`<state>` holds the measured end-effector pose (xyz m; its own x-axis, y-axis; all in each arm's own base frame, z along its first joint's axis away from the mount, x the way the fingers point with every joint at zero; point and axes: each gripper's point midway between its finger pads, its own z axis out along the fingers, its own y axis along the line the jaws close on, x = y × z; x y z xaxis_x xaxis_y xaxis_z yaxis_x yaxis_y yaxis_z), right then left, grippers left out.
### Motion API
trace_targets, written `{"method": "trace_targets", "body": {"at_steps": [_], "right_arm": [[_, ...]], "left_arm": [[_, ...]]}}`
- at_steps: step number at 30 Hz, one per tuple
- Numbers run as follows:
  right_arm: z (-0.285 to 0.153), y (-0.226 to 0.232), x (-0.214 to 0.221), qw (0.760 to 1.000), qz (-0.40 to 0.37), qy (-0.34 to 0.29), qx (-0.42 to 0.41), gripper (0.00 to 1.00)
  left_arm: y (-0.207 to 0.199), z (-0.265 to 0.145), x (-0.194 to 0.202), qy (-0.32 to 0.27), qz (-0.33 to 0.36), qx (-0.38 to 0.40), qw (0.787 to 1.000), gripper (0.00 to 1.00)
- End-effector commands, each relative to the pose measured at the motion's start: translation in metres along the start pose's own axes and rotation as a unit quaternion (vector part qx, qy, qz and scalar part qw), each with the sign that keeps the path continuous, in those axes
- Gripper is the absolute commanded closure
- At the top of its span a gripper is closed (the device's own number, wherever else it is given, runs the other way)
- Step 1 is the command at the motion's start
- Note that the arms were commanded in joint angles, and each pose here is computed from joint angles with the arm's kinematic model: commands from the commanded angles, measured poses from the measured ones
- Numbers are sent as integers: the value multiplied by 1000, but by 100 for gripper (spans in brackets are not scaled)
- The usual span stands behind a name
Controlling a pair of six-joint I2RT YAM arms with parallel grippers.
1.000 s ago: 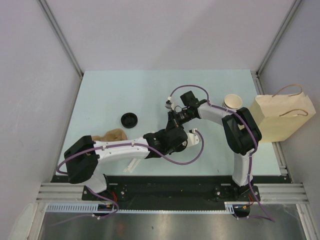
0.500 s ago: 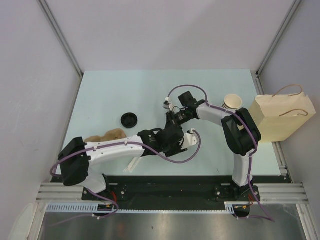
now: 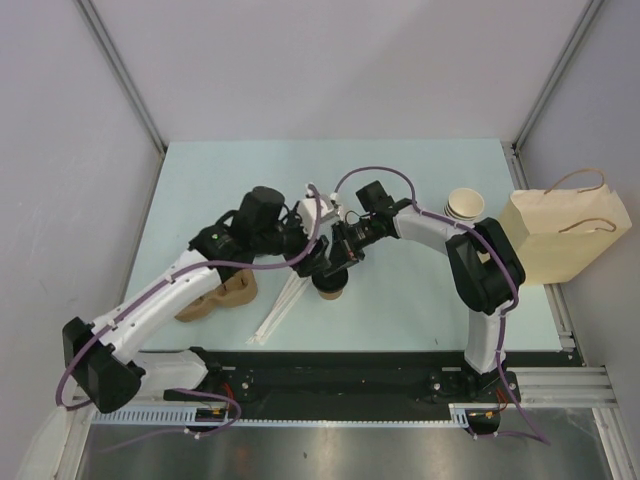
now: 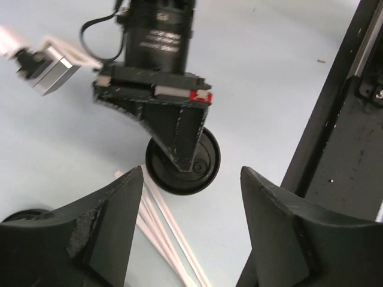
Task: Pack the takeout coffee
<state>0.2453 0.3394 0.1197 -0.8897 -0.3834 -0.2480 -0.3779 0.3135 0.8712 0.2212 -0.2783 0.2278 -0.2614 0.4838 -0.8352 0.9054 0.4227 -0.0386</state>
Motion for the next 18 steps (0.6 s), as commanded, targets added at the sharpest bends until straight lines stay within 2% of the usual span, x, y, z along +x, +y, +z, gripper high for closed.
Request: {"method": "trace_targets", "body": {"at_steps": [1, 5, 7, 10, 13, 16, 18], "right_arm": [[-10, 12, -16, 999, -42, -20, 11, 97], [-18, 34, -26, 998, -60, -30, -11, 86], [-26, 46, -35, 996, -76, -41, -18, 74], [-37, 65, -46, 994, -93, -53, -30, 64], [-52, 79, -60, 992, -99, -71, -31, 61], [-77, 78, -82, 988, -103, -113, -7, 43], [-96, 71, -91, 985, -103, -138, 16, 20]], "left_arm": [[-2, -27, -20, -46, -20, 52, 997, 26], [11, -33, -11, -46, -39, 48, 997, 13], [19, -35, -2, -50, -55, 40, 996, 0], [25, -32, 5, -58, -63, 37, 996, 0], [31, -22, 16, -51, -57, 29, 997, 0], [42, -5, 33, -16, -46, 0, 999, 0], [41, 9, 42, 8, -36, -1, 999, 0]]}}
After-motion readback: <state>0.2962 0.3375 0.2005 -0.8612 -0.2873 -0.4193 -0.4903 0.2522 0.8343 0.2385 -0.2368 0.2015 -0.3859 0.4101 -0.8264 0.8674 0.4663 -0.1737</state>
